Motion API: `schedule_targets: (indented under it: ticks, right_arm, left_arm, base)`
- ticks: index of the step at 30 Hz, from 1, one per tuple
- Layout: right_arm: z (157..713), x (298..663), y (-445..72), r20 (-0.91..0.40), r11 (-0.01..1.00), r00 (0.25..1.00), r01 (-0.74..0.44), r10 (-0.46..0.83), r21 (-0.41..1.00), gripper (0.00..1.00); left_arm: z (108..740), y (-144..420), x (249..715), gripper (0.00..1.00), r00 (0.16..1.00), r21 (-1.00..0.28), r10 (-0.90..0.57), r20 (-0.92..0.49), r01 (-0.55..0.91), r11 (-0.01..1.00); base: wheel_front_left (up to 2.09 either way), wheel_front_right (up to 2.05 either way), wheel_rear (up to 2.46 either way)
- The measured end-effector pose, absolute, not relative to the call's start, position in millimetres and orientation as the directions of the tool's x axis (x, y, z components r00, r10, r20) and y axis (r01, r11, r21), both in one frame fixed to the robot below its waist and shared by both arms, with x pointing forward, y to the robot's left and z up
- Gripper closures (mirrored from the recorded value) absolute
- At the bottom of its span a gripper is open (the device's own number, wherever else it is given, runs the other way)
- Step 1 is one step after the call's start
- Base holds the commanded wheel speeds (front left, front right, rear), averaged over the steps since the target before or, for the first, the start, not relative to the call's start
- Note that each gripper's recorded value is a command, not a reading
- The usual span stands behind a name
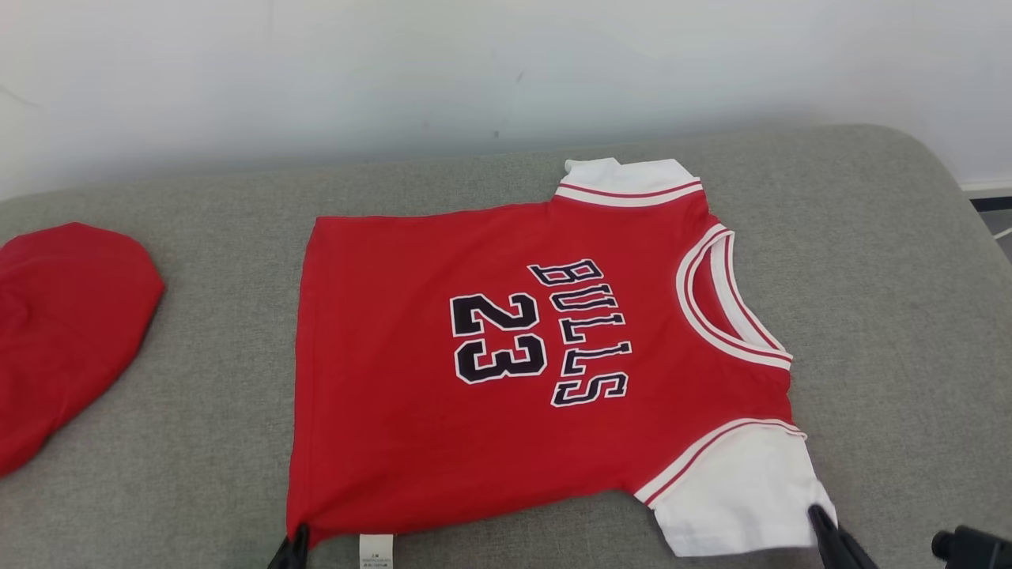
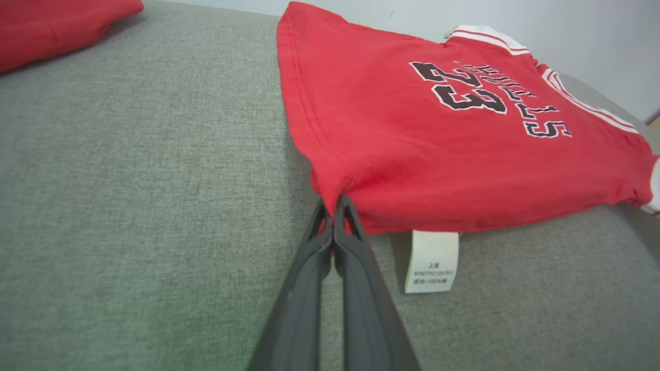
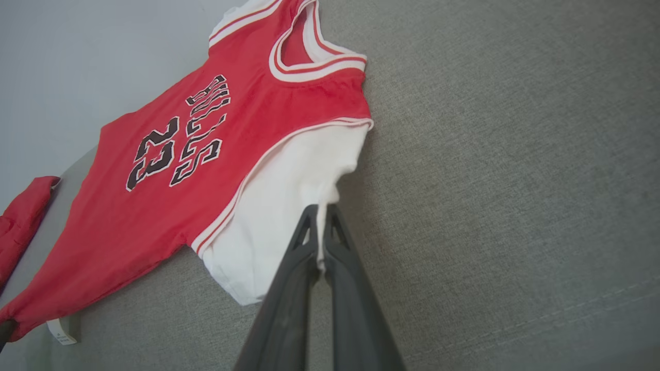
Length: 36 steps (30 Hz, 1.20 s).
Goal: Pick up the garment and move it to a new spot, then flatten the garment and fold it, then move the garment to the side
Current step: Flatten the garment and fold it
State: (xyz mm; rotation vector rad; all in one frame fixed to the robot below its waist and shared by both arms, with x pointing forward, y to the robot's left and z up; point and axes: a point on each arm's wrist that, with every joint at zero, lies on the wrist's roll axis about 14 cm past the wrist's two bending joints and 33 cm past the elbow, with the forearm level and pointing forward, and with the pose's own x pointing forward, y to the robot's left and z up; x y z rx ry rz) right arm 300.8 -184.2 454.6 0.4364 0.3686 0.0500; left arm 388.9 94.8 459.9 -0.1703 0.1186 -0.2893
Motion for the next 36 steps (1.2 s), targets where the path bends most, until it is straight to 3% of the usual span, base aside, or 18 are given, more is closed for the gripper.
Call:
schedule_targets:
  ticks: [13, 36]
  right_arm:
    - [498.3, 348.5, -193.2, -0.205, 0.925, 0.972, -0.032, 0.118, 0.379, 1.00]
    - [478.1, 453.5, -208.5, -0.264, 0.943, 0.960, -0.005, 0.098, 0.333, 1.00]
  left_arm:
    - [489.7, 82.9, 419.4, 1.00, 0.945, -0.172, -0.325, -0.012, 0.319, 0.932]
    - [478.1, 75.9, 496.3, 1.00, 0.919, -0.105, -0.387, -0.071, 0.379, 0.919]
  base:
    - [0.00, 0.00, 0.00]
    - [0.00, 0.00, 0.00]
